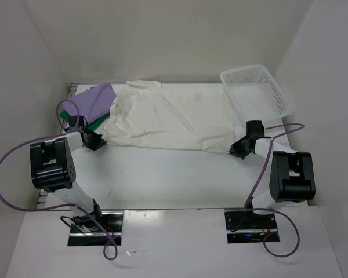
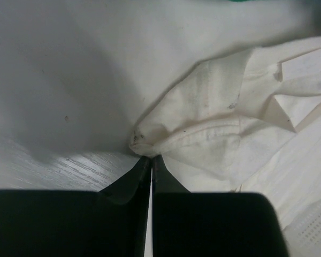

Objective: Fold and stack the t-shirts
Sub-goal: Fold the flattened tshirt in 1/3 of the way

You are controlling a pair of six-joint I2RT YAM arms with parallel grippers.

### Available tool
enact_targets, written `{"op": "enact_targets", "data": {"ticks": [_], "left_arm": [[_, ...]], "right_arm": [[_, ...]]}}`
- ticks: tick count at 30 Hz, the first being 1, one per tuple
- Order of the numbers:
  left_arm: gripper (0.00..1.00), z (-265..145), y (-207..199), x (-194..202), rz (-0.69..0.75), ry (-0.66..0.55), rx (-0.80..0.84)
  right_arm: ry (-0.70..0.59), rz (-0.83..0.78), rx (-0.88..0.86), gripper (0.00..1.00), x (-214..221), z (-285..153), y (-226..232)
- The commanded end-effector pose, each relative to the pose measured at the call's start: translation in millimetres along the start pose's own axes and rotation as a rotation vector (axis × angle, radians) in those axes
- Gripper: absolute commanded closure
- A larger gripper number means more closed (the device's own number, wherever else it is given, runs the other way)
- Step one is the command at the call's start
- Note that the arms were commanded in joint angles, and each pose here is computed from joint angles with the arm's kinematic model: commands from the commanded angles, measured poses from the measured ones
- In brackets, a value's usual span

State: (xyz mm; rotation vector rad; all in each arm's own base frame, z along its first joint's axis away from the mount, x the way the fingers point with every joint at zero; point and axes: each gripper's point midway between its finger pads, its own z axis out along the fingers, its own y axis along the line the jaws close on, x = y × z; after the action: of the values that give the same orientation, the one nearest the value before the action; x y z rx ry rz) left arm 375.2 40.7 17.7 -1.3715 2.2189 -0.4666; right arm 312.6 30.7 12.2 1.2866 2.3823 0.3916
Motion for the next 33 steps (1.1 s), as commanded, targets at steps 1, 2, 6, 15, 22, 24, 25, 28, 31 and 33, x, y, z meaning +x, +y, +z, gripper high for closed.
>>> {"op": "enact_targets", "data": {"ticks": [1,2,6,15,22,24,25,28,31,33], "left_arm": [[0.99,-1,5,-4,0.012,-0.009,-0.028],[1.00,-4,6,-5,0.012,-0.015,-0.035],[1.00,-28,21,10,0.008,0.000,-0.060],[1.00,-95,88,23,-0.100,0.044,-0.125],[0.98,-128,89,60,-0.130,0.211,-0.155],[0.86,-136,86,61,-0.107,0.205,-0.173],[0.77,-139,86,58,-0.105,0.195,-0.185],[0.35,-148,87,47,-0.096,0.155,-0.235],[0.04,-152,79,36,-0.085,0.121,-0.222],[0.00,-150,67,22,-0.064,0.095,-0.188]], "right_arm": [[-0.052,0.011,0.034,0.95,-14,6,-2],[-0.053,0.012,0.051,0.98,-13,6,-6],[-0.056,0.030,0.069,1.00,-7,-11,-18],[-0.022,0.140,-0.002,1.00,11,-62,-40],[0.043,0.115,0.003,1.00,28,-89,-34],[0.062,0.094,0.018,1.00,35,-90,-38],[0.066,0.092,0.004,0.99,34,-92,-34],[0.082,0.073,0.007,0.94,35,-99,-31],[0.074,0.053,-0.012,0.70,31,-108,-21],[0.031,0.016,-0.021,0.54,19,-115,-14]]}}
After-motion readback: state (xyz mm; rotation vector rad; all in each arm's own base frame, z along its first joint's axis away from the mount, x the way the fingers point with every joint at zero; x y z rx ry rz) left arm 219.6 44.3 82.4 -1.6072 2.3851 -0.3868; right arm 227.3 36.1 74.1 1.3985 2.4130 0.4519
